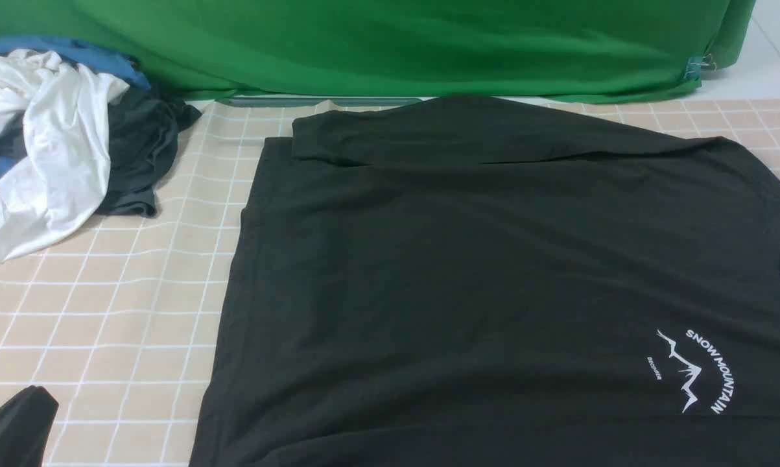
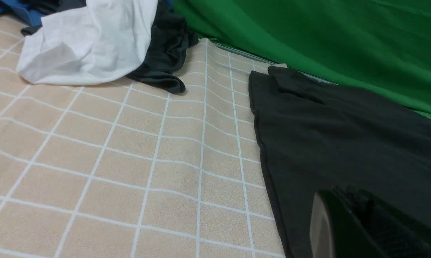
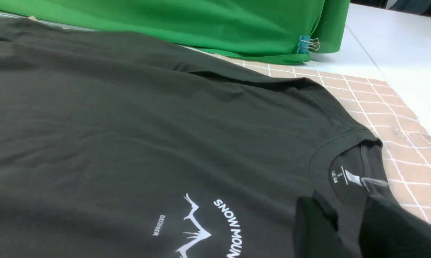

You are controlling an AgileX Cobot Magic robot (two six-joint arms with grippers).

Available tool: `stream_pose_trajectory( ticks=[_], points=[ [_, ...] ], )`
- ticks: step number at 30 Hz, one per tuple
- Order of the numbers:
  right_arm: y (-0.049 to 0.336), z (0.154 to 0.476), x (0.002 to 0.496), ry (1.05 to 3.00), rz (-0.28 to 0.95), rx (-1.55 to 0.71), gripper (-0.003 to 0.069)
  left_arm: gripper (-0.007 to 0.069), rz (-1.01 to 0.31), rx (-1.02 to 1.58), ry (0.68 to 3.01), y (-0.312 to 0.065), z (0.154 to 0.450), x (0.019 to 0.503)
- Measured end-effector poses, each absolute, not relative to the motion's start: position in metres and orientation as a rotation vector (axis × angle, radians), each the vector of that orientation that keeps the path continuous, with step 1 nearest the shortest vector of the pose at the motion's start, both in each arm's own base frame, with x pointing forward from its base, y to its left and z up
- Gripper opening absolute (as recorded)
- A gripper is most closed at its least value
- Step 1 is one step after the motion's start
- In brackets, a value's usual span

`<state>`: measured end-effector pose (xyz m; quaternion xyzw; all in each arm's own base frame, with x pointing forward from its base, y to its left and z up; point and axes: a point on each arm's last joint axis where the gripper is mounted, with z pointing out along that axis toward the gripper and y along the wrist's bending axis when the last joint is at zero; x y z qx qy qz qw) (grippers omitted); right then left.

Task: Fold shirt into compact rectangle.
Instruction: 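Grasp the left edge of the dark T-shirt lying flat on the table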

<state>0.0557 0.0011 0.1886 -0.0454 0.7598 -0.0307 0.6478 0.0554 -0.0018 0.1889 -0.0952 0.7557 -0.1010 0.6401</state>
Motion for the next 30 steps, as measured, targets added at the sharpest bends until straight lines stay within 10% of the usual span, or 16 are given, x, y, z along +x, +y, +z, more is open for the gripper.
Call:
stream_pose_trajectory(
  ticks=[25,30],
  points=[
    [0.0011,0.1886,0.0557,1.728,-0.070,-0.103,0.0239,0.0013,-0.223,-0.210,1.719,-0.0016,0.1894,0.0554],
    [0.0011,0.1886,0.0557,1.728,-0.070,-0.103,0.0239,0.0013,-0.401,-0.345,1.634,-0.0041,0.1959,0.0561]
  ],
)
